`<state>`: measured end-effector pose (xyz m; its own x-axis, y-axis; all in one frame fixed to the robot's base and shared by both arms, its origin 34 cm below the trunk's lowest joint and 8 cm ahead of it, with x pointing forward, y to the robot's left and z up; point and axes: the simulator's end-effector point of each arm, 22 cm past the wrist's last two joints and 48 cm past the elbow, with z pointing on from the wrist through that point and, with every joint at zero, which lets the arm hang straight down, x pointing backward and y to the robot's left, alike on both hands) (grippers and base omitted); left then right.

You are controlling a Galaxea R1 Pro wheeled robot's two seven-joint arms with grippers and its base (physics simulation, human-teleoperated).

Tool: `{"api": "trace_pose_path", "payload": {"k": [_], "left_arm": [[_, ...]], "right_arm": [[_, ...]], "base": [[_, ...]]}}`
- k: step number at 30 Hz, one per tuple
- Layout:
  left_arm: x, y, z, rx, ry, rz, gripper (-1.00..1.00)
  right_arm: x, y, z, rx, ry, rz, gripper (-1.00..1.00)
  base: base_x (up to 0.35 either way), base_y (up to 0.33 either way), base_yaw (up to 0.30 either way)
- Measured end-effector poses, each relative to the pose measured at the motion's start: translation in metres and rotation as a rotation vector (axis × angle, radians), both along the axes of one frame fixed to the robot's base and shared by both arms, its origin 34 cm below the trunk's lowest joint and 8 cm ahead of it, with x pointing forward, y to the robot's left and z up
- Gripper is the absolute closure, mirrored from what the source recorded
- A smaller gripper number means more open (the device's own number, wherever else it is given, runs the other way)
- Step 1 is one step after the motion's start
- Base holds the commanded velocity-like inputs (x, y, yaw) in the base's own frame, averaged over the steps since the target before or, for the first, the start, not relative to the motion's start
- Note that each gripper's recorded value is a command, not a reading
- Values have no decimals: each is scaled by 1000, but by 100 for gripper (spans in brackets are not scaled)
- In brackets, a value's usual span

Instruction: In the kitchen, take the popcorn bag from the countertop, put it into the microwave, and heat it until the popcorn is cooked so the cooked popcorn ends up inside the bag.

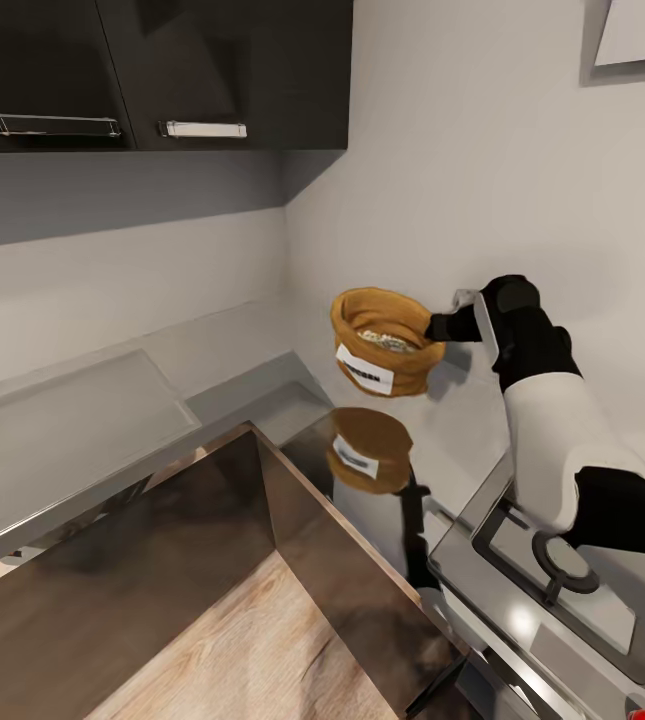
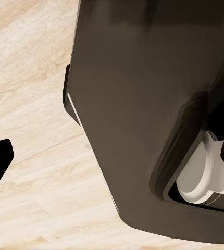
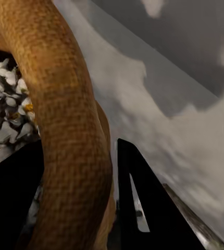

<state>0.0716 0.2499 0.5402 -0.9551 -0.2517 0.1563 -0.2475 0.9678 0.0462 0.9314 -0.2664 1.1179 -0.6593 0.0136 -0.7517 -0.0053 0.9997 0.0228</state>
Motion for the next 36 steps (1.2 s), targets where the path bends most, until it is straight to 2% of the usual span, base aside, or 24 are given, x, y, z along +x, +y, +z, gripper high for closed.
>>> {"api": "trace_pose_path", "payload": {"k": [6, 9, 36], "left_arm": [[0, 0, 0, -1, 0, 0, -100], [1, -1, 0, -5, -2, -10, -100], [1, -1, 0, -2, -1, 1, -100]], "right_arm": [[0, -18, 2, -15, -2, -24, 100], [0, -19, 2, -16, -2, -24, 100], [1, -21, 4, -14, -9, -26, 100]], "base": [[0, 0, 0], [-109, 0, 0], [-341, 0, 0]]}}
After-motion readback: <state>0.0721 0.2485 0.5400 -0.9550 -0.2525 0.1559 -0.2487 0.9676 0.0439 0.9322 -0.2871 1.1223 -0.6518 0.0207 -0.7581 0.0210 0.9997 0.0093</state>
